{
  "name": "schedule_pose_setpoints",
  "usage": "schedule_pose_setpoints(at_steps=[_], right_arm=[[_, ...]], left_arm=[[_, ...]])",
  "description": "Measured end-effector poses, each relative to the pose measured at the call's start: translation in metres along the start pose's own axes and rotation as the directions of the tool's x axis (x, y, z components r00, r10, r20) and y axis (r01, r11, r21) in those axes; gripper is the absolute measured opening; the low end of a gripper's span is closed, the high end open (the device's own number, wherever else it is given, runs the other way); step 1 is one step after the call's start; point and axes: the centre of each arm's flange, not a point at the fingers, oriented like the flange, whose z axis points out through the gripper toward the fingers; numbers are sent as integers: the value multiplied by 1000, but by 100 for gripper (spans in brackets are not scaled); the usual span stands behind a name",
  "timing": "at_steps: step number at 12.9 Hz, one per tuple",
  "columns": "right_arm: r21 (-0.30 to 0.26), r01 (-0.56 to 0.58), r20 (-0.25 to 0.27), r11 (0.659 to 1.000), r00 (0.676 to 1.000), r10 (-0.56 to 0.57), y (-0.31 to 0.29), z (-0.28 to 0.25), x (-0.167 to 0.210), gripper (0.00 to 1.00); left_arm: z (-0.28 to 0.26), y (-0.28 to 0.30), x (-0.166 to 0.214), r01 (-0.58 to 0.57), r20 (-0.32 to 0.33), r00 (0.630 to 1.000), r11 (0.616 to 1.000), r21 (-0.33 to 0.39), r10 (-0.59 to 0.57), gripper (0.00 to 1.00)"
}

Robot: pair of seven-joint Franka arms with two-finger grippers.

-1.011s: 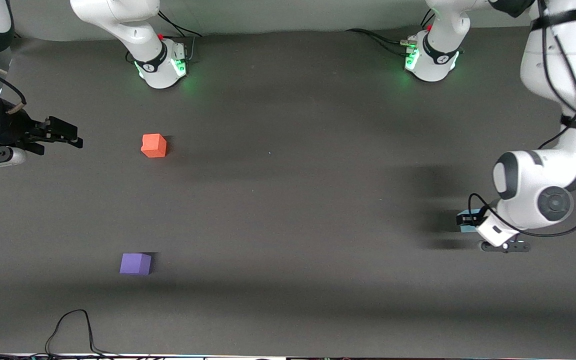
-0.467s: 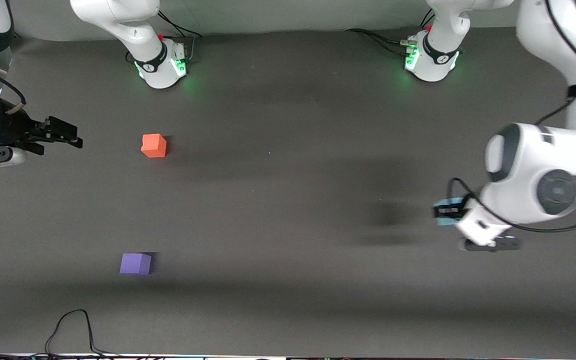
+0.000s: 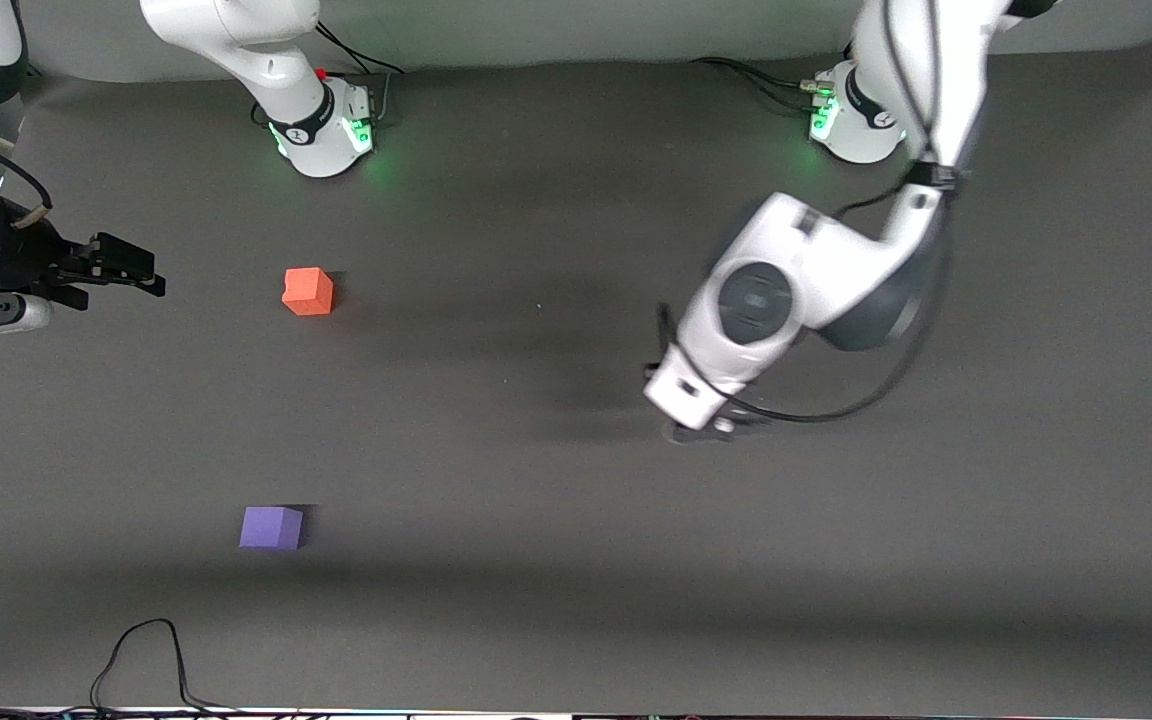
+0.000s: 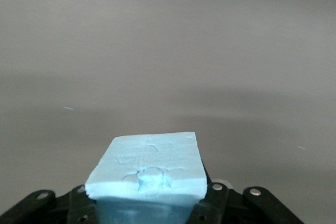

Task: Place blue block between orange and purple blocks
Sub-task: 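Carry the blue cube with the left gripper to the table's middle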

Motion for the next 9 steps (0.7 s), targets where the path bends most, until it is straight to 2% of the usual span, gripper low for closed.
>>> schedule_pose_setpoints(at_steps=[2, 5, 7, 9], right_arm=[[0, 0, 0, 1000, 1000, 0, 0, 0, 0, 100], [0, 1, 1, 1000, 1000, -1, 0, 0, 0, 100], [0, 1, 2, 1000, 1000, -1, 0, 1, 0, 100], [0, 2, 2, 1000, 1000, -2, 0, 1, 0, 100]], left_arm=[[24, 62, -35, -23, -47, 999, 1000, -16, 23, 61], [95, 131, -100, -60, -110, 992, 998, 29, 63, 61], [142, 153, -130, -87, -127, 987, 994, 63, 95, 61], [179, 160, -140, -94, -152, 983, 991, 90, 107, 61]])
